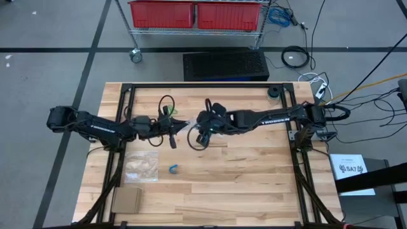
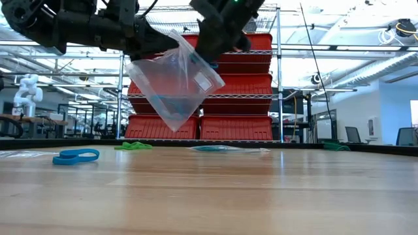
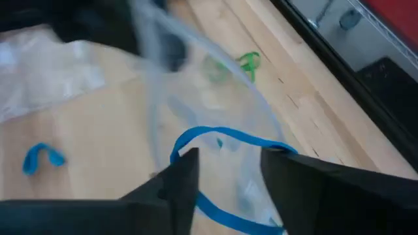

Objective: Sort rubber bands
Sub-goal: Put the blue rubber band into the open transparent zip lock bag

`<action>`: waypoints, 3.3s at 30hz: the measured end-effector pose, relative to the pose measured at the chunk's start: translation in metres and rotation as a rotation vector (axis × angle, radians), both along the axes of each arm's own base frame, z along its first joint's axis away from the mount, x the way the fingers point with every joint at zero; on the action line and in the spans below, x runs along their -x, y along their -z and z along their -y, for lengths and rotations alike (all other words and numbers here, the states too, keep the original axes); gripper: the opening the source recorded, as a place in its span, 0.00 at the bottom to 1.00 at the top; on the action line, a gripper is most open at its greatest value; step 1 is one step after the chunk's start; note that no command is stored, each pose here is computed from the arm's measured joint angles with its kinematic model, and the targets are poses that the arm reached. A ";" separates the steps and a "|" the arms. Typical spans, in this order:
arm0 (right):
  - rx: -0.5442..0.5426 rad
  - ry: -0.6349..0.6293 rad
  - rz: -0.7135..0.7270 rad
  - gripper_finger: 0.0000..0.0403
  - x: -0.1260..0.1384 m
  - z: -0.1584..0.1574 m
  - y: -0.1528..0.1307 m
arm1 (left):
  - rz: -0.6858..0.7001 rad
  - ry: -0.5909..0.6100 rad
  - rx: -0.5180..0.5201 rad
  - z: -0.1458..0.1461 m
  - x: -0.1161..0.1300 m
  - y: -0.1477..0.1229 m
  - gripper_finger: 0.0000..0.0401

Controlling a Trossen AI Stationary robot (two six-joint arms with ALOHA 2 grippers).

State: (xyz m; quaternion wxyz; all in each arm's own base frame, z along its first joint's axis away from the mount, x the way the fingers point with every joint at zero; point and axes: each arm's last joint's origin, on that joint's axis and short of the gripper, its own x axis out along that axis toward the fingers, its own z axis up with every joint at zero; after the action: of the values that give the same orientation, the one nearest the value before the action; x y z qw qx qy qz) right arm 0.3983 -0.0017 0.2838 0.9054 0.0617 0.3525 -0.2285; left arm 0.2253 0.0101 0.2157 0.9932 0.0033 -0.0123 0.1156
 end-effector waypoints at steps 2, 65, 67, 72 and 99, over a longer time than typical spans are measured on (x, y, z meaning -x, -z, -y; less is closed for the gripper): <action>0.013 -0.028 0.002 0.33 0.001 -0.006 -0.002 | 0.000 0.000 -0.002 0.000 0.000 0.000 0.00; -0.162 -0.516 0.175 0.34 -0.089 -0.074 0.162 | -0.123 -0.035 -0.071 0.000 0.035 -0.016 0.00; -0.154 -0.524 0.175 0.32 -0.090 -0.073 0.162 | -0.123 -0.035 -0.071 0.000 0.035 -0.016 0.00; -0.147 -0.542 0.204 0.32 -0.091 -0.077 0.159 | -0.123 -0.031 -0.071 0.000 0.035 -0.016 0.00; -0.099 -0.592 0.084 0.01 -0.098 -0.091 0.167 | -0.143 -0.029 -0.072 0.000 0.035 -0.014 0.00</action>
State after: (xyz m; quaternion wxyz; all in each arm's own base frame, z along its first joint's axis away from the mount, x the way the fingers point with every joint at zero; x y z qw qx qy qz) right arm 0.4968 0.0890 0.1171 0.9424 0.0096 0.3279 0.0656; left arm 0.1902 0.0104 0.2292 0.9891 0.0472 0.0545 0.1287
